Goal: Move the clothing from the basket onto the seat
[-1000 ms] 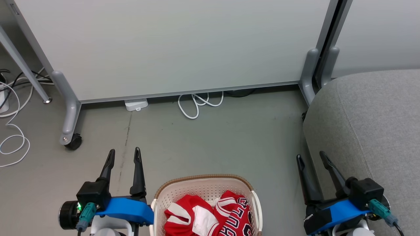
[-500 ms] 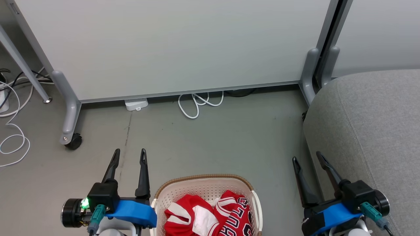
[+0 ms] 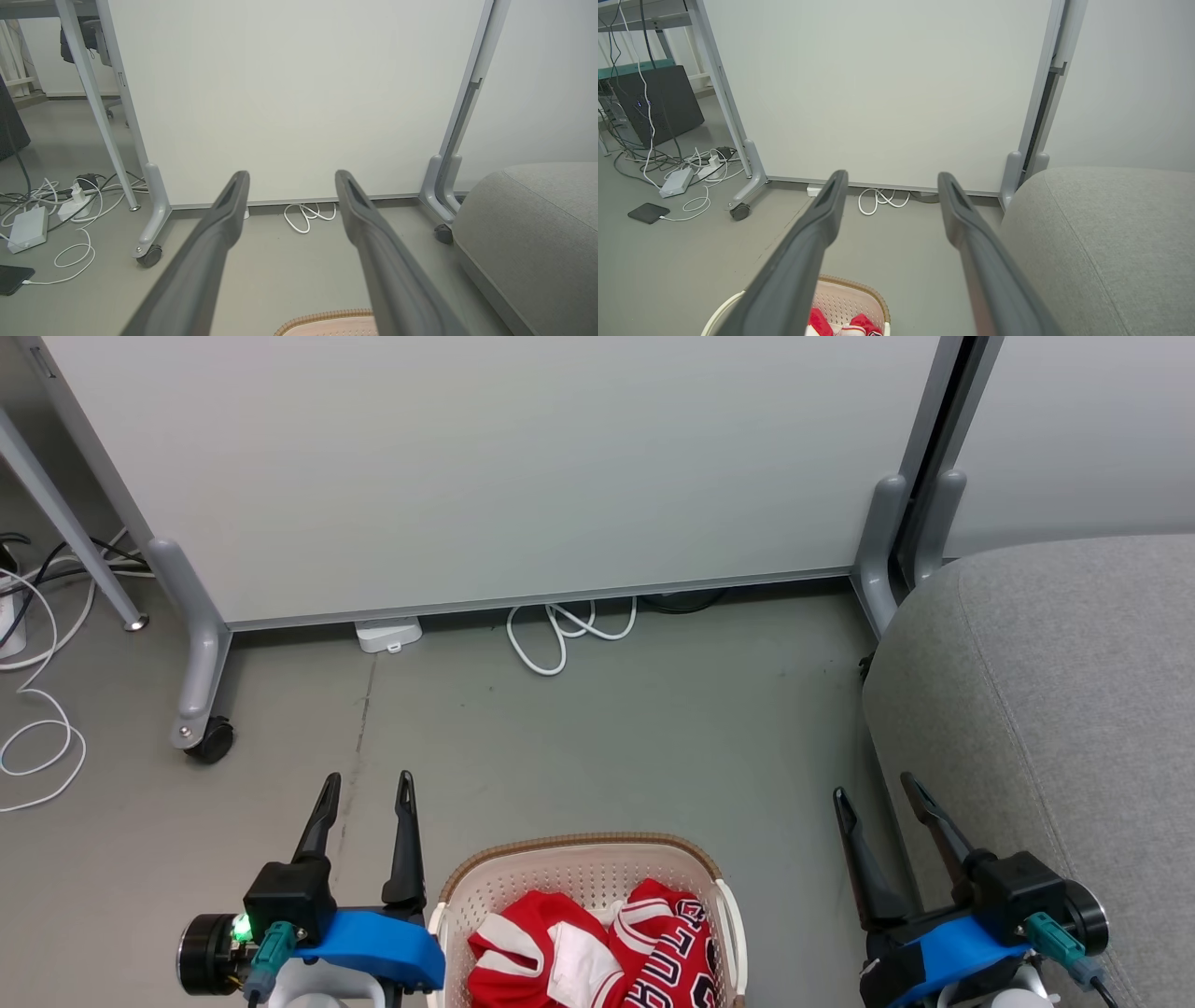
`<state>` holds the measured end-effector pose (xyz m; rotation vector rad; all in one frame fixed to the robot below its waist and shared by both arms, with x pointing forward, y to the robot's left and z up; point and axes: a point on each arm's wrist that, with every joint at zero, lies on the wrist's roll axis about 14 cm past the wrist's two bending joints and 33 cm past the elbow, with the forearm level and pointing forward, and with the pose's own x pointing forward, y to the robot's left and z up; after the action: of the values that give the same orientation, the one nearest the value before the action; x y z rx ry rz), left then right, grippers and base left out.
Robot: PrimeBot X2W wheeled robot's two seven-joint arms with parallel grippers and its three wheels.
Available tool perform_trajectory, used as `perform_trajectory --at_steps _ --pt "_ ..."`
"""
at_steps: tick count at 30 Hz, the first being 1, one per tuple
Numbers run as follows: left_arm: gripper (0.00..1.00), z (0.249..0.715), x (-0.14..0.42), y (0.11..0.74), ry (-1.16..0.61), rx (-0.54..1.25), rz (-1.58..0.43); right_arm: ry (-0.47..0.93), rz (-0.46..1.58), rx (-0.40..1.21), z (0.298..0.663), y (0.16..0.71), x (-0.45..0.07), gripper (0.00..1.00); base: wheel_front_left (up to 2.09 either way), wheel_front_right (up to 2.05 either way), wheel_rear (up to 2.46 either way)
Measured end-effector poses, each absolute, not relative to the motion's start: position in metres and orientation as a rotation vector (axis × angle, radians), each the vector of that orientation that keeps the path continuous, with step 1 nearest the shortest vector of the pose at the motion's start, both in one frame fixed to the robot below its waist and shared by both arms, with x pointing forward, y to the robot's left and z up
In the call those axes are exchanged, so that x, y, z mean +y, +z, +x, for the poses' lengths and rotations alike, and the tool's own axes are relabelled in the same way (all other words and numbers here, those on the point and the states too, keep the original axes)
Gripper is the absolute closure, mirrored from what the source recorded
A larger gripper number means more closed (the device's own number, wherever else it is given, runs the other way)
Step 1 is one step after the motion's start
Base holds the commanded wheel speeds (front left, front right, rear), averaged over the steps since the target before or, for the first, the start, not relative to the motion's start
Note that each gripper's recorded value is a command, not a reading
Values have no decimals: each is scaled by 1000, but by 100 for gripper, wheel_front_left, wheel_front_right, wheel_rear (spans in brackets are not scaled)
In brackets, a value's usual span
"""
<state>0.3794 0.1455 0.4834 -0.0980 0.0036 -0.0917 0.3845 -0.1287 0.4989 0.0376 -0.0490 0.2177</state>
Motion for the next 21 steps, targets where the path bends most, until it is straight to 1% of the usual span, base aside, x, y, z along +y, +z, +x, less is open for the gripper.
perform_trajectory --at_steps 11,16,21 --pt "0 381 142 480 -106 14 -102 214 42 -43 385 497 -130 0 0 0 0" --pt "0 394 134 481 -143 13 -104 210 42 -44 391 497 -131 0 0 0 0" --pt "0 411 116 466 -217 61 -77 197 43 -53 403 499 -136 0 0 0 0"
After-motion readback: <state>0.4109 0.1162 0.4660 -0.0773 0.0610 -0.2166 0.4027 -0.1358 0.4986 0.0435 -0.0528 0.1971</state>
